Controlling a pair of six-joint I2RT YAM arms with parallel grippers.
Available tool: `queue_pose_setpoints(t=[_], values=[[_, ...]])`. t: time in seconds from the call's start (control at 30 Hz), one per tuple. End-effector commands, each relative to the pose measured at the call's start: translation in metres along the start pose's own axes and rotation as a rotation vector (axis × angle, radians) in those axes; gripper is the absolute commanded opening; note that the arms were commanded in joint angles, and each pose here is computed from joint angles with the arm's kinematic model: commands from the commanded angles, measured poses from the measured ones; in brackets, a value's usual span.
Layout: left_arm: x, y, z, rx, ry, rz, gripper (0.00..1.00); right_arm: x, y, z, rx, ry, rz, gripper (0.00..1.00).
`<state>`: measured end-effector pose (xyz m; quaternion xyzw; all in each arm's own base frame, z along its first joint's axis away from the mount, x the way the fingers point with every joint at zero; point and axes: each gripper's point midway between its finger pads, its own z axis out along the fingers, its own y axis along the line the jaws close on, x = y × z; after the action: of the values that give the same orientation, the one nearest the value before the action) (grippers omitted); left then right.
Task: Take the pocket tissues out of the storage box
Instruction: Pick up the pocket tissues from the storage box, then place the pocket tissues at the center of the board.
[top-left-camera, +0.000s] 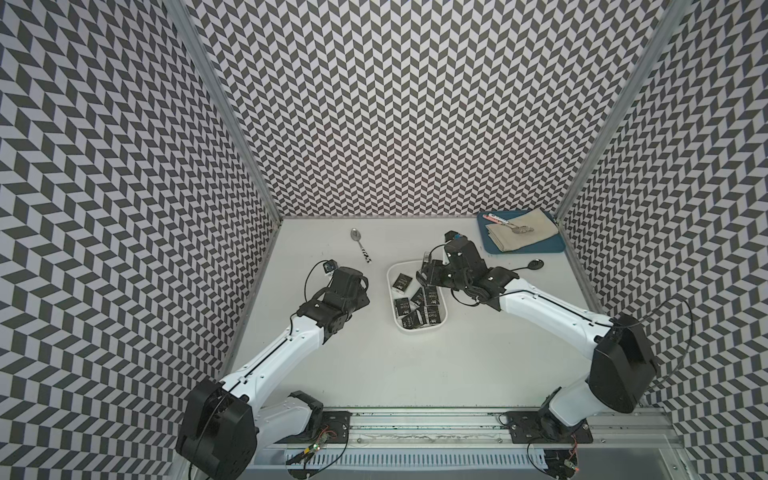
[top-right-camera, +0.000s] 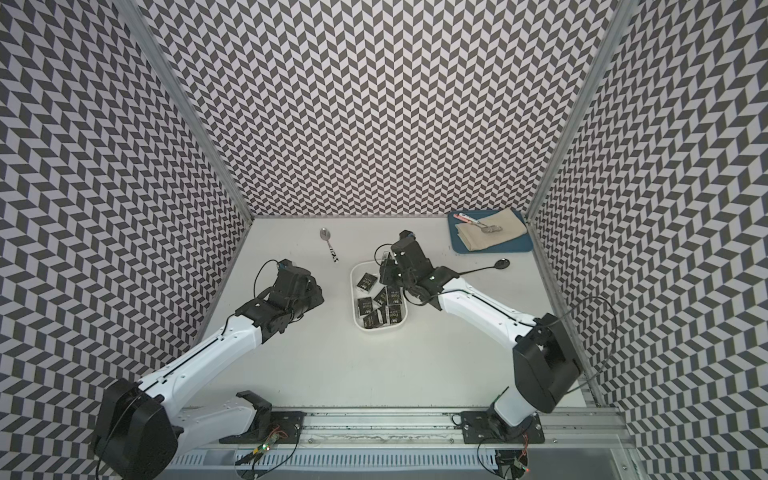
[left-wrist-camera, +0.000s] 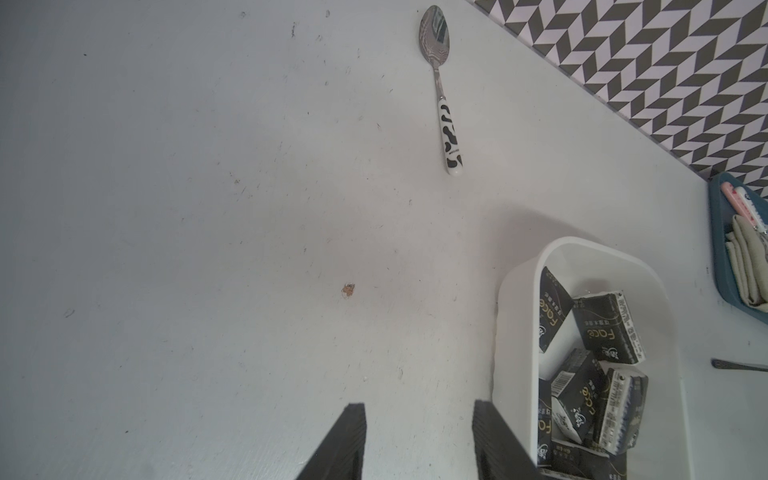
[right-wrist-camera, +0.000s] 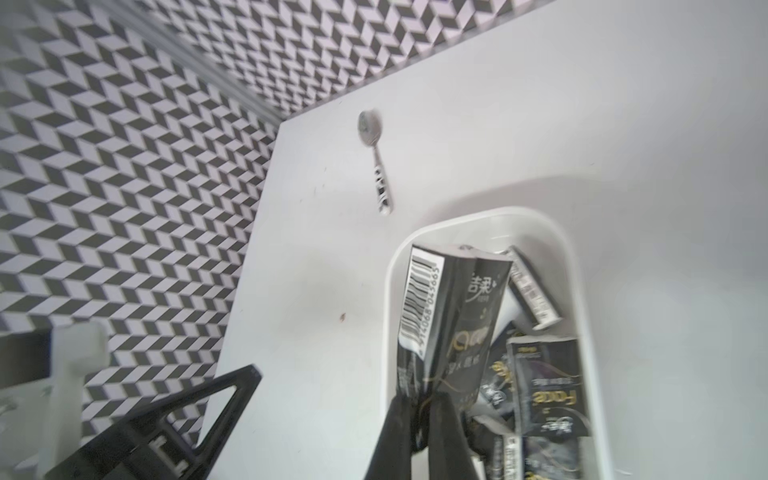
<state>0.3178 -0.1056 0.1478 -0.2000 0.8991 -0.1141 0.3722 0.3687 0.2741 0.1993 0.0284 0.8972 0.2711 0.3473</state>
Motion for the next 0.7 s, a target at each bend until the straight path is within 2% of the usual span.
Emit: queue_pose_setpoints(t=[0.0, 0.17, 0.4, 0.67], values=[[-0.016, -0.009, -0.002, 0.014, -0.038, -0.017, 0.47, -0.016, -0.047, -0.015, 0.132, -0.048, -0.058, 0.01], [-0.016, -0.012, 0.003, 0.018, -0.036, -0.023, 0.47, -0.009, -0.099, -0.009, 0.311, -0.001, -0.133, 0.01], [-0.017, -0.013, 0.008, 0.009, -0.032, -0.018, 0.47, 0.020, -0.139, 0.014, 0.453, 0.103, -0.218, 0.01], [-0.019, -0.018, 0.009, 0.028, -0.029, -0.027, 0.47, 0.044, -0.151, 0.037, 0.465, 0.157, -0.258, 0.02]])
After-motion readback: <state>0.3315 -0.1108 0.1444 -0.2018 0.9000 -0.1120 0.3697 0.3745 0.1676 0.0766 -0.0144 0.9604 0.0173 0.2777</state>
